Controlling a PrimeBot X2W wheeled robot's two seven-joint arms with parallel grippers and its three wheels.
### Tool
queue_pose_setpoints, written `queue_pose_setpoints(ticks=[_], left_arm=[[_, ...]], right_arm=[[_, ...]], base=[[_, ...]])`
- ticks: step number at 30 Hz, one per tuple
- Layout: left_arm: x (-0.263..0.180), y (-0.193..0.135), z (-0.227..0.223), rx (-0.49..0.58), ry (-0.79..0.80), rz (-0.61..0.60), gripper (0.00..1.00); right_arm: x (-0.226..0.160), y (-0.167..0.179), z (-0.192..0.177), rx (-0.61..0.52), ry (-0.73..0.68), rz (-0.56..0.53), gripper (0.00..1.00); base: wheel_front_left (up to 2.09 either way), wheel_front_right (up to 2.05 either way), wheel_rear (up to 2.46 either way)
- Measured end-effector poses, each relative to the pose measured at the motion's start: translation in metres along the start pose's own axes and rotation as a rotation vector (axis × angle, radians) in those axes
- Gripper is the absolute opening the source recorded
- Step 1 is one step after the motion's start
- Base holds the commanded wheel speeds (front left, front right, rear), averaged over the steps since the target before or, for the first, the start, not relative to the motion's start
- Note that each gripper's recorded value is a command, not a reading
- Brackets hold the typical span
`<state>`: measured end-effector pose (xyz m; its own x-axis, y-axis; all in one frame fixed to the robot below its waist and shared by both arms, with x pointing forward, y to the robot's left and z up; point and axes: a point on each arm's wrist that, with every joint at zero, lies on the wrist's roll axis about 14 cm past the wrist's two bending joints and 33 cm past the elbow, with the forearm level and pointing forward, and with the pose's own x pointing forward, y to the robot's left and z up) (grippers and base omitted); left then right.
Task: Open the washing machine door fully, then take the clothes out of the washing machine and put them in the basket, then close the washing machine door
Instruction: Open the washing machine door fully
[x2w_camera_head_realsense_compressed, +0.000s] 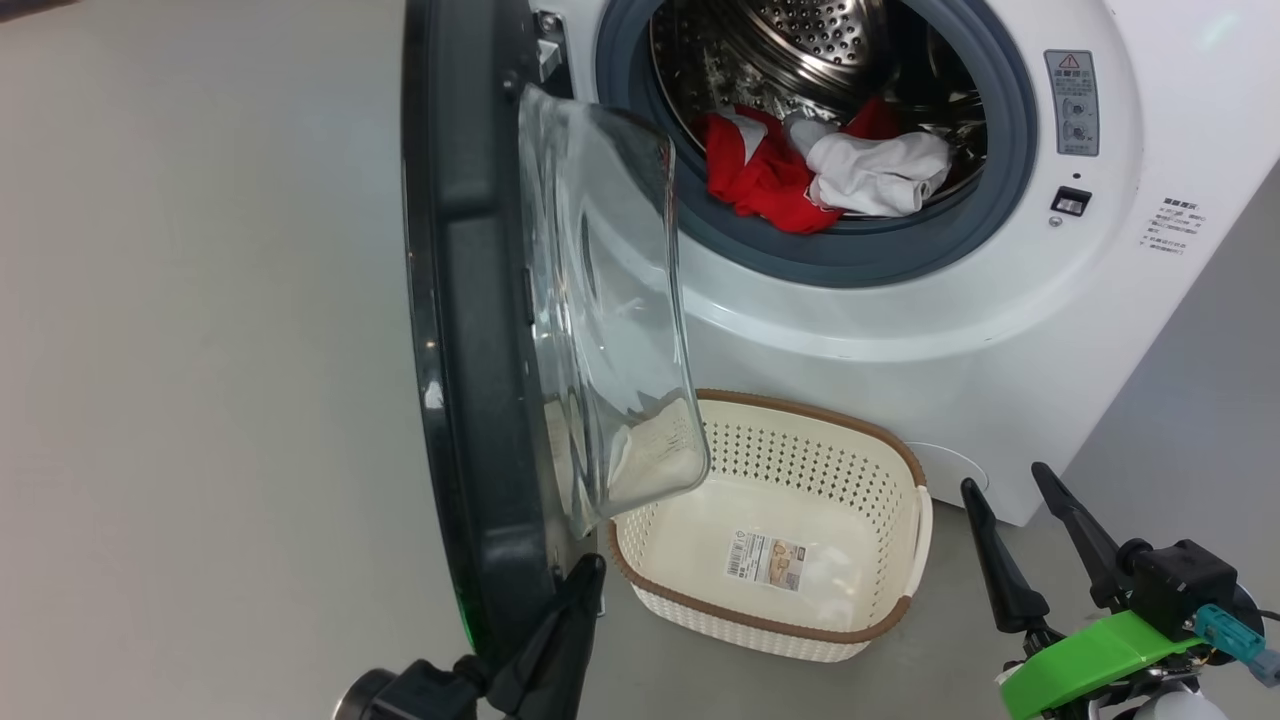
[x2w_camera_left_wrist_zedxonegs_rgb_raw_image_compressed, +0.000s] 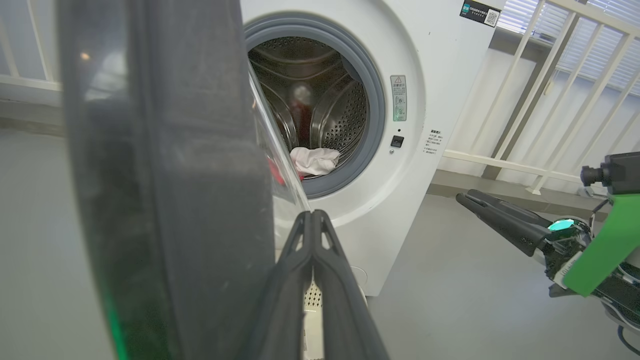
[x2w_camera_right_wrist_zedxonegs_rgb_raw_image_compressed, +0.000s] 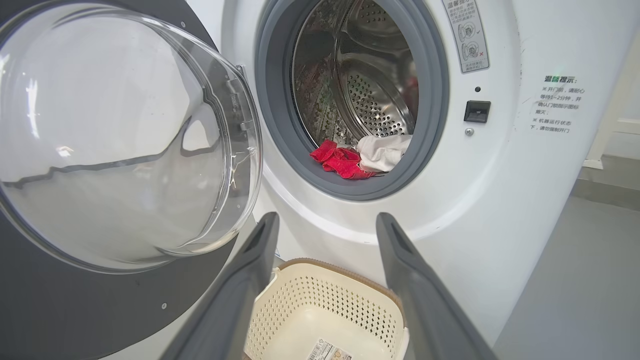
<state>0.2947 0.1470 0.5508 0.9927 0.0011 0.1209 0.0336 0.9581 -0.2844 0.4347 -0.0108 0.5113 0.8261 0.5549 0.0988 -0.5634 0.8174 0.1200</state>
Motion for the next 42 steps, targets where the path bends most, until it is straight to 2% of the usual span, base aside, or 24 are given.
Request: queue_pose_setpoints(ticks=[7, 24, 42], left_arm=[[-0.009, 0.023, -0.003, -0.014, 0.01, 0.104, 0.0], [-0.04, 0.126, 0.011, 0.098, -0.016, 0.406, 0.0], [-0.035, 0.213, 0.03, 0.214, -0.019, 0.577, 0.0]], right_arm=[[0.004, 0.005, 0.0, 0.002, -0.001, 0.017, 1.0], [0.011, 0.011, -0.009, 0.009, 0.017, 0.049, 1.0], [0.008, 0.002, -0.027, 0.013, 0.059, 0.043, 1.0]], base=[[0.0, 0.0, 0.0], [0.0, 0.0, 0.0], [0.0, 0.0, 0.0]])
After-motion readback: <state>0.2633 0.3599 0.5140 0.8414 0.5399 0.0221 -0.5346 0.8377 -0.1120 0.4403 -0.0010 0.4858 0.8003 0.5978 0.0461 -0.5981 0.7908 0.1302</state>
